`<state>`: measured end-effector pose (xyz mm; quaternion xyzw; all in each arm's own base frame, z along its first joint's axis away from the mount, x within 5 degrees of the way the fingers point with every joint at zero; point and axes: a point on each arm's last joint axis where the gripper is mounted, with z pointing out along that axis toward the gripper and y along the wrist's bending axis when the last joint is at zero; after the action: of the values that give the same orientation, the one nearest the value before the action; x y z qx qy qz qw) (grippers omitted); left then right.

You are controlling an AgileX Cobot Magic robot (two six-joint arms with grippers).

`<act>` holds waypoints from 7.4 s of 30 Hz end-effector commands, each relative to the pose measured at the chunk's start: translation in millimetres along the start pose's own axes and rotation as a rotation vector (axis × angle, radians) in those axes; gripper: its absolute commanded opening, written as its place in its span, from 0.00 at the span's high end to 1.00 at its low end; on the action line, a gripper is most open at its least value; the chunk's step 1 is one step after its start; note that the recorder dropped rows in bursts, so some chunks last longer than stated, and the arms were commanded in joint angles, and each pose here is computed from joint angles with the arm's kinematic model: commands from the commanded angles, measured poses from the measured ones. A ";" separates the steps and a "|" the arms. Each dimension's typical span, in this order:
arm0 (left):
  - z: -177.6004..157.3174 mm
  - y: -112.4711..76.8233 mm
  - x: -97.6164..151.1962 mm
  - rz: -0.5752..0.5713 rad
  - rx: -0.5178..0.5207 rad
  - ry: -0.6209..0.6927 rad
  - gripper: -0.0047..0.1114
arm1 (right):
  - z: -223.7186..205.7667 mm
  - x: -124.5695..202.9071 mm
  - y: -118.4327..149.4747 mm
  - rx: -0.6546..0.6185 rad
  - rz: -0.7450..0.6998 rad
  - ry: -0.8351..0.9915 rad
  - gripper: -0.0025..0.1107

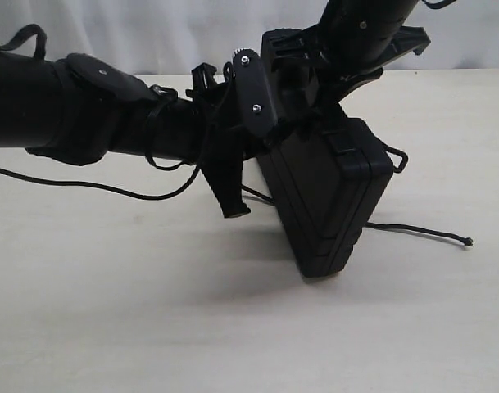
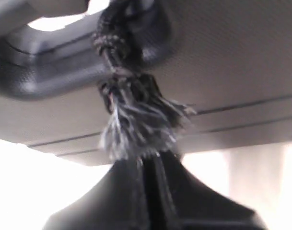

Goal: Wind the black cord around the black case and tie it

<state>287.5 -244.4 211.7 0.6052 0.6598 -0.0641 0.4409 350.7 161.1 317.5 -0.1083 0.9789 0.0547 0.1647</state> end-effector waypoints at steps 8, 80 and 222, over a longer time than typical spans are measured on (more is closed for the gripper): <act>8.0 10.9 -21.5 -0.088 0.020 -0.099 0.96 | -3.6 3.3 1.5 -0.011 -0.008 0.023 0.94; -133.3 49.2 -2.8 -0.286 -0.727 0.107 0.43 | 40.1 28.2 54.9 -0.286 0.026 -0.003 0.94; -43.6 56.8 50.1 -0.227 -0.367 0.418 0.78 | -52.0 103.5 -93.8 -0.280 0.133 -0.599 0.94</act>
<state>314.2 -170.3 224.1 0.4871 0.7858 0.1076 0.3655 261.0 43.7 325.8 -0.0444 0.8733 0.2316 0.4262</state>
